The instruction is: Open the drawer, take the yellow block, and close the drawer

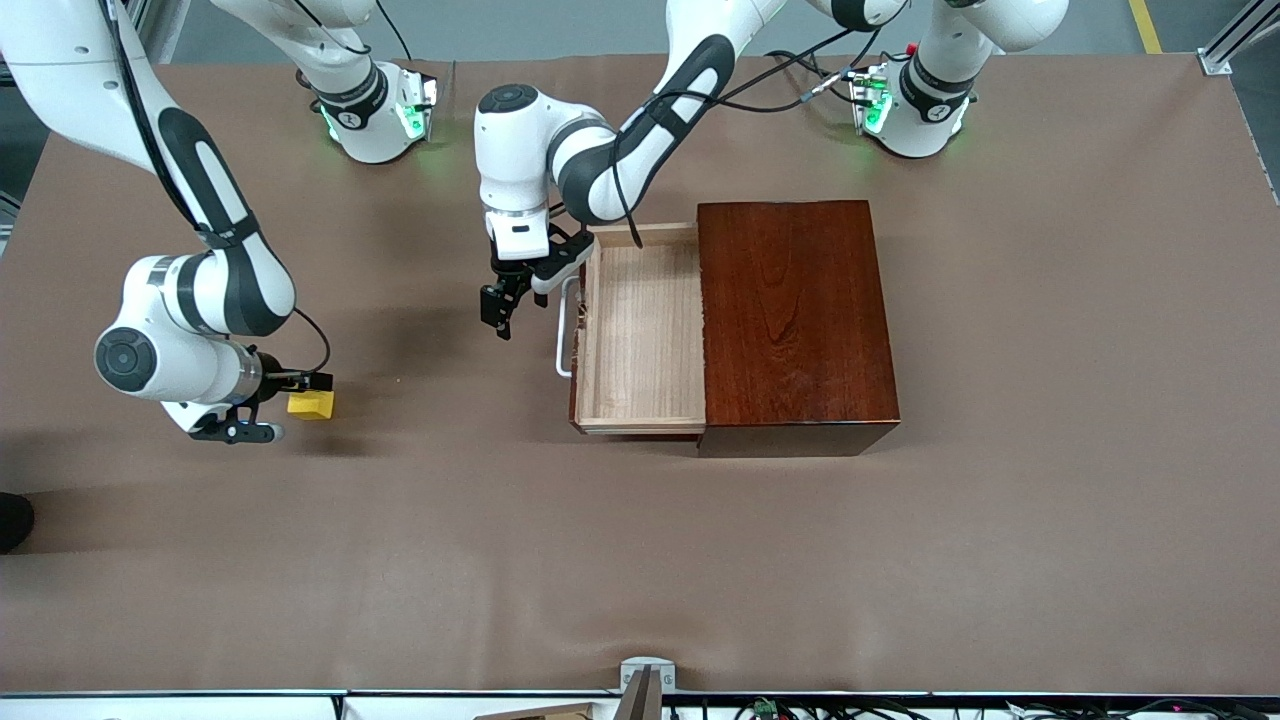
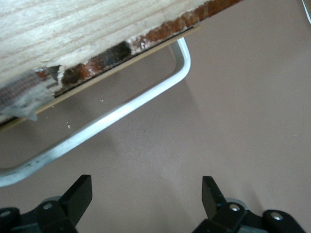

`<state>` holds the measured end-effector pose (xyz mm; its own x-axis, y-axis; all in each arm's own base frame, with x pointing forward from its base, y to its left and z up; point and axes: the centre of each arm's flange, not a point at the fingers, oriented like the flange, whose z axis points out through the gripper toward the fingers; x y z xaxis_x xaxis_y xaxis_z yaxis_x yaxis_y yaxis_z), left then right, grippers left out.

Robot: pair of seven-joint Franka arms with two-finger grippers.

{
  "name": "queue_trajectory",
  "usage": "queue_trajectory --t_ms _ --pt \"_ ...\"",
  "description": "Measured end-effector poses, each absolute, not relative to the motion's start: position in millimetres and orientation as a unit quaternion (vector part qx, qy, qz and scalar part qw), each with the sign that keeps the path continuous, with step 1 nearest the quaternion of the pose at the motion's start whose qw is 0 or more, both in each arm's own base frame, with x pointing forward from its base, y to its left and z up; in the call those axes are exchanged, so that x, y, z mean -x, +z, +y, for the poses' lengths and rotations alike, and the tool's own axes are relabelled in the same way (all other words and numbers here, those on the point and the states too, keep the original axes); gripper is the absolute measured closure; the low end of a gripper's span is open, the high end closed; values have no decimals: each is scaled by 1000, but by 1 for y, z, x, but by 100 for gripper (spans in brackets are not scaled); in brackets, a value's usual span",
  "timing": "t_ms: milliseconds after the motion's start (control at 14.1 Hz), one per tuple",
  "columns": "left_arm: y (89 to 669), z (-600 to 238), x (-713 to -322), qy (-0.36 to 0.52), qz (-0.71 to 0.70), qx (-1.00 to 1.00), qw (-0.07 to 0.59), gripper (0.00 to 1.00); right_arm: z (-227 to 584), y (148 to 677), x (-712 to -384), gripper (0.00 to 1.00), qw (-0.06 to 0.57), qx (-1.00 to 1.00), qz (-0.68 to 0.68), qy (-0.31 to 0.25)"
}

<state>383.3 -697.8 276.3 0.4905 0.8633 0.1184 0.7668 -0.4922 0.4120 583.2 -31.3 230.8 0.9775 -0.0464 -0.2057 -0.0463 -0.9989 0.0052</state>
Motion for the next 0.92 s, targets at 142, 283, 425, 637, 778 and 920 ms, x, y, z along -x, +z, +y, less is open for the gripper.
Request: queue_trajectory --t_ms 142,283,425,637,778,920 --pt "275 -696 -385 159 483 -848 148 0 -23 253 -591 0 1 -996 -16 -83" --pt "275 -692 -389 164 487 -847 138 0 -7 288 -601 0 5 -999 -3 -51" --pt "277 -687 -396 171 493 -844 127 0 16 326 -604 0 9 -1000 16 -22" --pt "279 -687 -397 172 495 -843 123 0 31 368 -602 0 14 -999 28 -12" --pt "280 -686 -398 174 498 -842 115 0 33 407 -610 0 17 -999 28 -31" --pt "281 -682 -401 177 500 -842 98 0 40 461 -616 0 21 -998 31 -46"
